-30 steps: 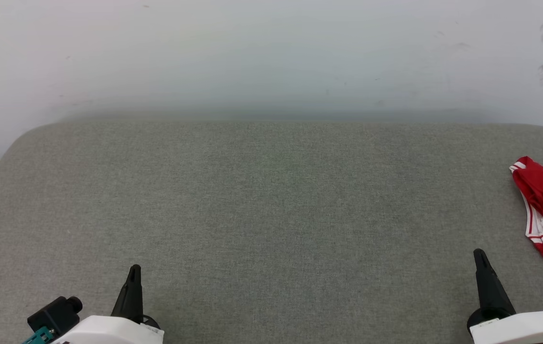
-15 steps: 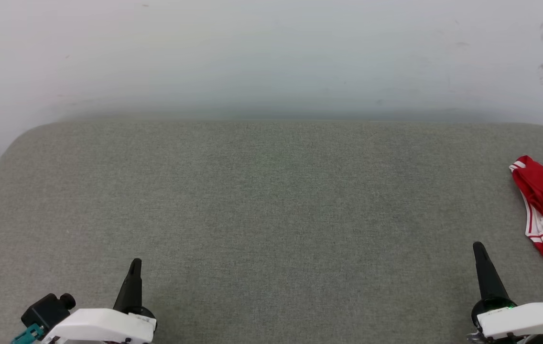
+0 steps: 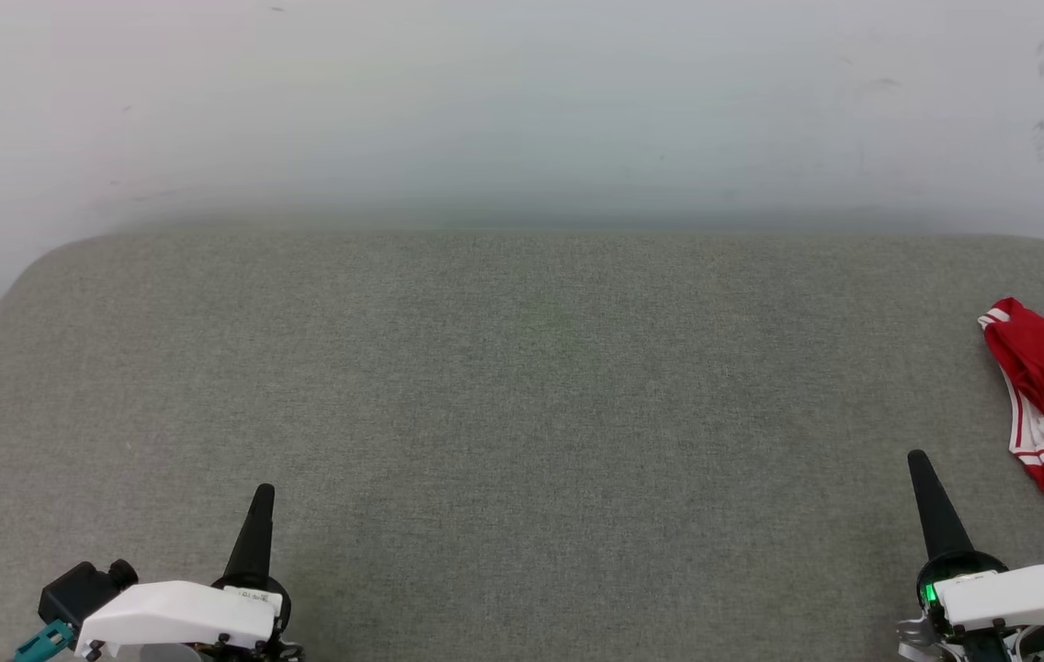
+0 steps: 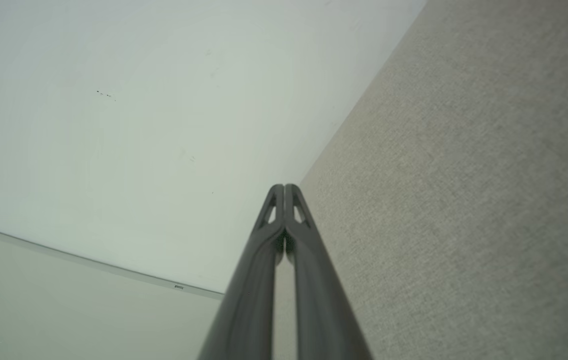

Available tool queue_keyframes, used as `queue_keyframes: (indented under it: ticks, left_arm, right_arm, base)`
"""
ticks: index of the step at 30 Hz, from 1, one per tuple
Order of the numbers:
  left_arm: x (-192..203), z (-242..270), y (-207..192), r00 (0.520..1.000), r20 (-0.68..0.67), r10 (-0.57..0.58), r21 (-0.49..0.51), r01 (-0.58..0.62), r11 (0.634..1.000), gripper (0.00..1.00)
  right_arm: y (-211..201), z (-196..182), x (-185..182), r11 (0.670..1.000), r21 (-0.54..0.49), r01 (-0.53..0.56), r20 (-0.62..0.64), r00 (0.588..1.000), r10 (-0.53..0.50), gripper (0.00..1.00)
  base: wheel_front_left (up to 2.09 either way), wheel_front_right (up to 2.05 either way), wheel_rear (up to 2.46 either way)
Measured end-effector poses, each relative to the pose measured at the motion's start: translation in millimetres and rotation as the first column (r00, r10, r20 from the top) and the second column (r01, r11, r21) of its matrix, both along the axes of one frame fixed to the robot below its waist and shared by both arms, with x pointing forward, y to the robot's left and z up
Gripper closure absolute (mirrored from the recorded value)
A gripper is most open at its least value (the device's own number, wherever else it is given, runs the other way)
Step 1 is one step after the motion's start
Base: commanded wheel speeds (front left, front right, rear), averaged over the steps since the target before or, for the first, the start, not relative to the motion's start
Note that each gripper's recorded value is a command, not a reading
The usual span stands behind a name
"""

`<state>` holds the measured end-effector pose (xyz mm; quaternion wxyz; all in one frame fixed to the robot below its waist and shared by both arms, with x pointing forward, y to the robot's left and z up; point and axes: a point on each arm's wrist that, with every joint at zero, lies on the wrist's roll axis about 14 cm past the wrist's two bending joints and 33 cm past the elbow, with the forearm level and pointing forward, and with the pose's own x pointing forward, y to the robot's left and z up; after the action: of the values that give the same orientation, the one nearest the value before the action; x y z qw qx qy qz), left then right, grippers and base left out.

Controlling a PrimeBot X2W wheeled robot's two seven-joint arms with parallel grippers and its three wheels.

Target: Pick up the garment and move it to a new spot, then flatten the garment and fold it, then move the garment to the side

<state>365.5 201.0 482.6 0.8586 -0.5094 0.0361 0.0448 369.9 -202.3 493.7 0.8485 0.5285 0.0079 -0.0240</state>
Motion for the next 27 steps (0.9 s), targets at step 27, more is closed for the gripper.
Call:
queue_keyframes:
  ticks: [27]
  left_arm:
    - [13,11,0,0.999,0.052,0.005,-0.283,0.01,0.959,1.0]
  right_arm:
    - [1,4,9,0.966,0.259,-0.009,0.012,1.0,0.006,1.0]
  base:
    - [0.0,0.0,0.0]
